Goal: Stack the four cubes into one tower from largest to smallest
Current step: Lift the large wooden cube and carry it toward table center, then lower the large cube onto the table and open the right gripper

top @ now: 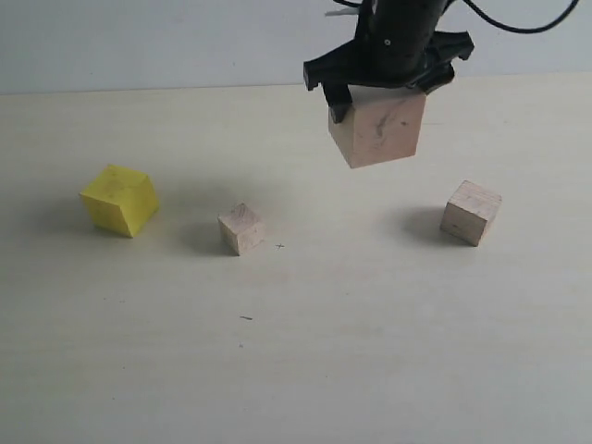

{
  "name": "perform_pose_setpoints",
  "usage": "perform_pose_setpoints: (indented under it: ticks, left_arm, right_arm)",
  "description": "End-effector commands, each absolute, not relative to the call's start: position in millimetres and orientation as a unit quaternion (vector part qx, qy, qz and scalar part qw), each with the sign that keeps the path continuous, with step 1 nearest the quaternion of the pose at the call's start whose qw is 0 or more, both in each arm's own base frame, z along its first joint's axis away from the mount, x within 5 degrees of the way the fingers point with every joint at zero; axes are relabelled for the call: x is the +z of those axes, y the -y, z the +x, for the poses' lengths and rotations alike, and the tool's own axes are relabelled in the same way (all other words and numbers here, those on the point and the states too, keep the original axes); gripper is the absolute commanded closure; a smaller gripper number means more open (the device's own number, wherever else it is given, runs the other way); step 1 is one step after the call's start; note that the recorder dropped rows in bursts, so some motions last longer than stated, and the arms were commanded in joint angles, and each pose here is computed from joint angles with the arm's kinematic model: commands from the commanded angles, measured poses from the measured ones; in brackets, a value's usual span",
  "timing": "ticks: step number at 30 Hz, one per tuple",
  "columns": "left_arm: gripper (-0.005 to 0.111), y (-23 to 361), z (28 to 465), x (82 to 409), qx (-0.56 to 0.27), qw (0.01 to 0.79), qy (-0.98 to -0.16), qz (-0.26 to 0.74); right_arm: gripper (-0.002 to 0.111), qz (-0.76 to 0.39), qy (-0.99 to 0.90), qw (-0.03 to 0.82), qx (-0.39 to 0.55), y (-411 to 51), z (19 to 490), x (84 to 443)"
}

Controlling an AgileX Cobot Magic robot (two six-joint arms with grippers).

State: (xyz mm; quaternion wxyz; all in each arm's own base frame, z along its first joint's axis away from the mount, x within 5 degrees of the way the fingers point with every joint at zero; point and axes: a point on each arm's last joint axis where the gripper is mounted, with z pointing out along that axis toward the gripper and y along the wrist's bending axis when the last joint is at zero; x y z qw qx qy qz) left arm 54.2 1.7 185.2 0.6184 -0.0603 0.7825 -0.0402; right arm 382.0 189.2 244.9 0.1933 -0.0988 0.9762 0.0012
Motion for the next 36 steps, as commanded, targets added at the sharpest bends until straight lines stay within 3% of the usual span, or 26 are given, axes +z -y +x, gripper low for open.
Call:
perform_pose_setpoints:
  ticks: [1, 17, 27, 36]
  left_arm:
    - [0.107, -2, 54, 185, -0.042, 0.622, -0.779, -0.06]
    - [0.107, -2, 54, 185, -0.042, 0.622, -0.779, -0.06]
    - [0.107, -2, 54, 185, -0.042, 0.622, -0.779, -0.06]
    - [0.107, -2, 54, 185, -0.042, 0.622, -0.779, -0.06]
  right_arm:
    - [0.108, -0.056, -0.973, 0.221, 0.025, -179, 363, 242]
    - [0.108, -0.07, -0.964, 0.255, 0.029, -229, 292, 211]
    - [0.108, -0.038, -0.973, 0.224, 0.029, -252, 250, 192]
    - [0.108, -0.013, -0.982, 0.187, 0.02, -260, 248, 155]
